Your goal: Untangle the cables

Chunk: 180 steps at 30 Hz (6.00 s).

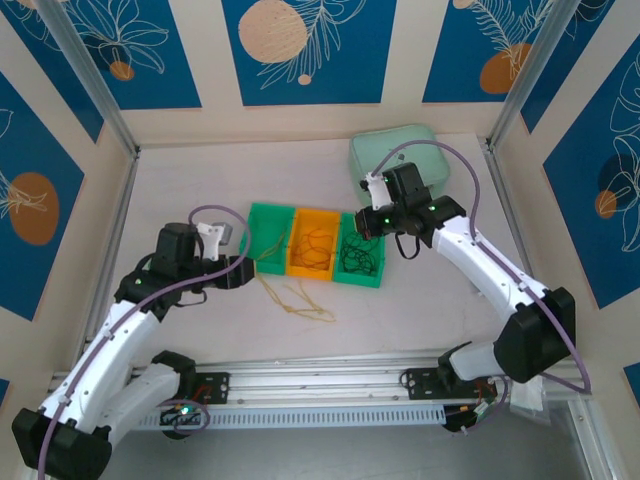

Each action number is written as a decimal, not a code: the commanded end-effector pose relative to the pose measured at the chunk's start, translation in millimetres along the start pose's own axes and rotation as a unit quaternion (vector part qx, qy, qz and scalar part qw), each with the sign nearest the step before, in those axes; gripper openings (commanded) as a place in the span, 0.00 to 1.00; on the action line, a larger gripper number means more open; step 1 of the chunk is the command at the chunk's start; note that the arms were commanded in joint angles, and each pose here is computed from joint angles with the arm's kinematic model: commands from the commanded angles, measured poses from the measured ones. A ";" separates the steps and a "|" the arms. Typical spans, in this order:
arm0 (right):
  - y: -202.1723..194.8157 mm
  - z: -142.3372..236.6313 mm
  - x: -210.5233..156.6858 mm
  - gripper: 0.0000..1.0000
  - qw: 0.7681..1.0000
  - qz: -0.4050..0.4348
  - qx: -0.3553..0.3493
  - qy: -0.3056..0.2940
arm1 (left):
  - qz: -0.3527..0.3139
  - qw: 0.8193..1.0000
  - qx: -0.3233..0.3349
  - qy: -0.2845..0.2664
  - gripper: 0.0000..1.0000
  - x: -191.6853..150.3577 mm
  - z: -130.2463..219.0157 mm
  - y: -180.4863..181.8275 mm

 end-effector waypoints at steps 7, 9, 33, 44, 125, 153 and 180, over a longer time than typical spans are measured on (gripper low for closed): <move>-19.3 -37.4 -8.0 0.10 0.998 -0.016 -0.023 0.053 | -0.004 0.998 -0.051 0.024 0.35 -9.2 -14.3 -0.3; -21.7 -43.2 -9.1 0.11 0.998 -0.020 -0.025 0.061 | 0.005 0.998 -0.055 0.027 0.32 -13.7 -18.1 0.9; 36.8 -25.8 -76.5 0.31 0.988 0.091 0.048 0.118 | -0.004 0.995 -0.026 0.097 0.32 -49.2 -65.3 -10.0; 59.3 -51.6 -136.3 0.36 0.972 0.105 0.072 0.200 | 0.031 0.995 0.014 0.089 0.40 -55.6 -61.1 0.1; 121.1 62.3 -63.5 0.06 0.978 0.147 0.146 0.030 | -0.167 0.975 -0.043 -0.143 0.38 3.3 16.4 -38.4; 138.8 96.5 -32.9 0.06 0.977 0.123 0.174 -0.019 | -0.201 0.936 -0.224 -0.183 0.33 28.1 8.8 -81.6; 144.2 101.9 -35.6 0.06 0.971 0.124 0.203 -0.001 | -0.221 0.915 -0.283 -0.186 0.41 39.1 10.4 -97.2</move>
Point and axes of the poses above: each hand's point on the last joint's axis, 136 mm out from that joint toward the fingers, its own z axis back along the fingers, its own y axis along the line the jaws close on, x = y × z, the point moved 7 cm from there along z, back along the fingers, and after that the axes turned 6 degrees about -z, right-handed, at the moved point
